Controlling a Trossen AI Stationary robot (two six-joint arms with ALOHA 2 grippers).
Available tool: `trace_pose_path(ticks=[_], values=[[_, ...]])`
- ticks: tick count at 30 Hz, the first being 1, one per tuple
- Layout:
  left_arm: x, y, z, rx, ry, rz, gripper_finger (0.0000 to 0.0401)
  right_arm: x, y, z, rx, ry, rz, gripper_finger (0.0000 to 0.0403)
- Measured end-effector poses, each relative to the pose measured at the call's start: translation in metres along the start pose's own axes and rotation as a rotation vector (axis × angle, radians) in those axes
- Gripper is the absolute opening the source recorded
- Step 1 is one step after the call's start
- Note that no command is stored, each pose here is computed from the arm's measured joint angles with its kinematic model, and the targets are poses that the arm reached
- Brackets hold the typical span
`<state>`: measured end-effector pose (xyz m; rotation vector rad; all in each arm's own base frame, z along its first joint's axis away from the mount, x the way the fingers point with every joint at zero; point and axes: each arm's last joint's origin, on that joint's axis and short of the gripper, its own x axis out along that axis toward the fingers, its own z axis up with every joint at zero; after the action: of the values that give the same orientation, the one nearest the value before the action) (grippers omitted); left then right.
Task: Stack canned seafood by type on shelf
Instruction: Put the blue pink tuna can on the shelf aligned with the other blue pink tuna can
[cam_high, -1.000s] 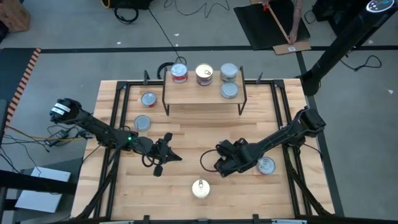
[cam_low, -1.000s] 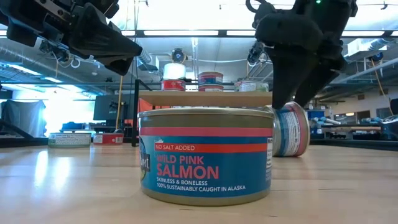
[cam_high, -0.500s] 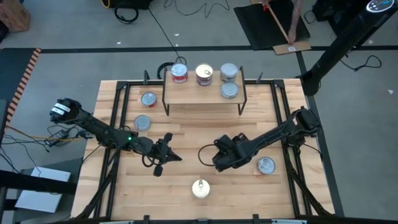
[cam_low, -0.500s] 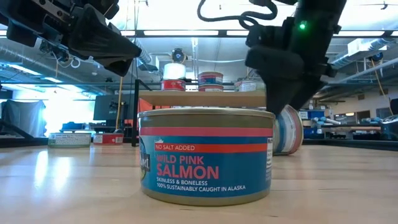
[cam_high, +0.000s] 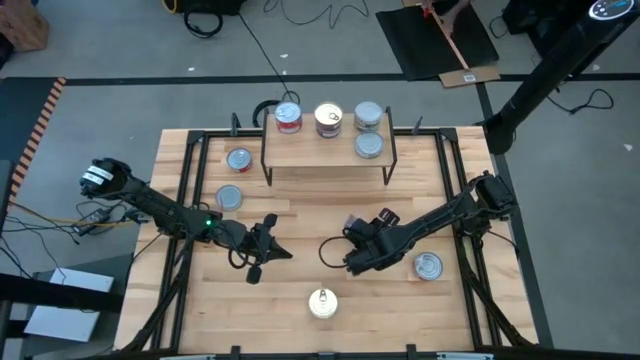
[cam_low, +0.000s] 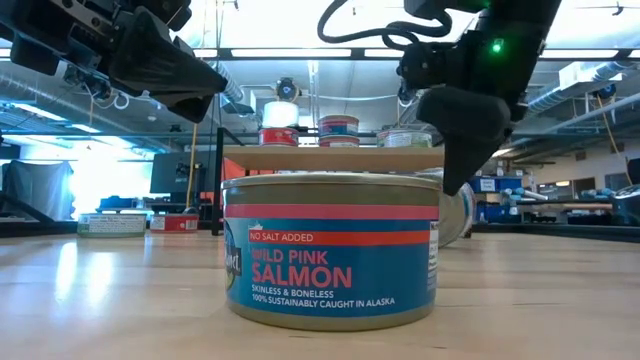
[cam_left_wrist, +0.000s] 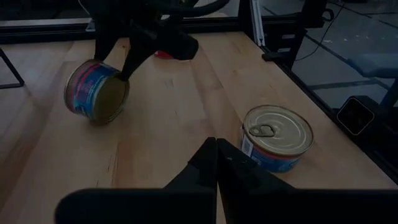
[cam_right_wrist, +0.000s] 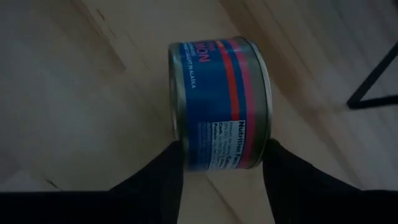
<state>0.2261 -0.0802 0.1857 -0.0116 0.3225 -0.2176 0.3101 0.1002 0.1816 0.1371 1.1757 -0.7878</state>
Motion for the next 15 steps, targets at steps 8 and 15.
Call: trace_pose_path(ticks=[8, 15], values=[[0.0, 0.0, 0.0, 0.001, 0.001, 0.005, 0.0007, -0.02, 0.004, 0.018, -0.189, -0.071, 0.029, 0.013], [0.0, 0.0, 0.0, 0.0, 0.002, 0.004, 0.0007, -0.047, 0.006, 0.041, -0.26, -0.15, 0.065, 0.0076]])
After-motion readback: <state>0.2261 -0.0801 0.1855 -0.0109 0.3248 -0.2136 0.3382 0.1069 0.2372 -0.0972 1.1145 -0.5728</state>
